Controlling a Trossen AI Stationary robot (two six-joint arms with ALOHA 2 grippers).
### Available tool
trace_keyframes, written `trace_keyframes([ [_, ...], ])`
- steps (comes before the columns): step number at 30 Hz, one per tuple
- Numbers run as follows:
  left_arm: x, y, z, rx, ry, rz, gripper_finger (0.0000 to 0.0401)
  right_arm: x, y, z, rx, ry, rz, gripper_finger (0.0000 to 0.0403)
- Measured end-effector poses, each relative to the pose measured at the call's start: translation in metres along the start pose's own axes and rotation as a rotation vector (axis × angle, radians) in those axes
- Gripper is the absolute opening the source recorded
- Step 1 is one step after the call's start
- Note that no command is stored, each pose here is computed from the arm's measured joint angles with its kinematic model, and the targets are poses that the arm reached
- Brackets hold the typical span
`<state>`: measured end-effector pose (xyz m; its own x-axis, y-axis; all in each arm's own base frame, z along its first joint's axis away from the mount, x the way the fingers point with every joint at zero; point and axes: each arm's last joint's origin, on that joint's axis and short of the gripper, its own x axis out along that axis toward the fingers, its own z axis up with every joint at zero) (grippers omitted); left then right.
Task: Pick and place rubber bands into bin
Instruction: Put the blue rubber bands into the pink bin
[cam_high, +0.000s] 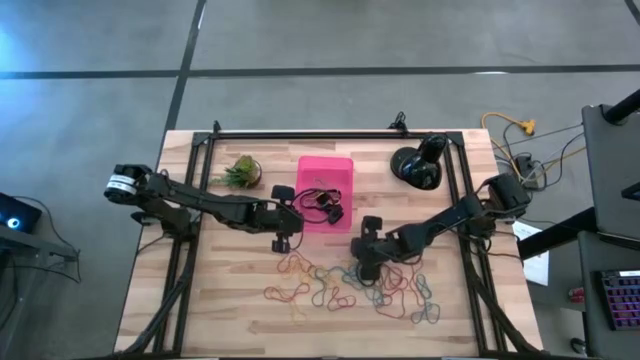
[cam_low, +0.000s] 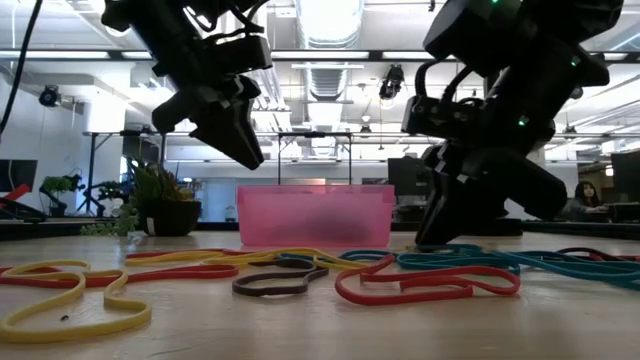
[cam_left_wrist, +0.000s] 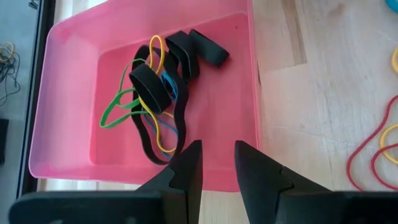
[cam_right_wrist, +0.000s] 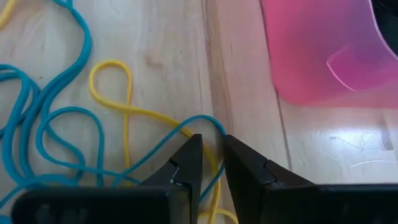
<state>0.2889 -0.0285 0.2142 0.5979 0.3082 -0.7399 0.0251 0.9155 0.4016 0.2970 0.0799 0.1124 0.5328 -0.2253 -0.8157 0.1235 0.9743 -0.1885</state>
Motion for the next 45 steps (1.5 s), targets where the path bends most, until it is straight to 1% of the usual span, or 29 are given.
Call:
trace_keyframes([
  [14, 0.0, -0.001, 0.0, 0.002, -0.001, -0.001, 0.0077, -0.01, -0.004, 0.006, 0.019, -0.035, 0.0, 0.0062],
  [23, 0.0, -0.001, 0.0, 0.002, -0.001, -0.001, 0.0077, -0.006, -0.005, 0.0, 0.024, -0.013, -0.003, 0.0064],
  [34, 0.0, -0.001, 0.0, 0.002, -0.001, -0.001, 0.0077, -0.003, -0.011, 0.001, 0.064, -0.016, 0.037, 0.0059],
  [45, 0.0, -0.001, 0.0, 0.002, -0.001, -0.001, 0.0077, -0.002, -0.011, -0.002, 0.065, -0.012, 0.036, 0.0055],
])
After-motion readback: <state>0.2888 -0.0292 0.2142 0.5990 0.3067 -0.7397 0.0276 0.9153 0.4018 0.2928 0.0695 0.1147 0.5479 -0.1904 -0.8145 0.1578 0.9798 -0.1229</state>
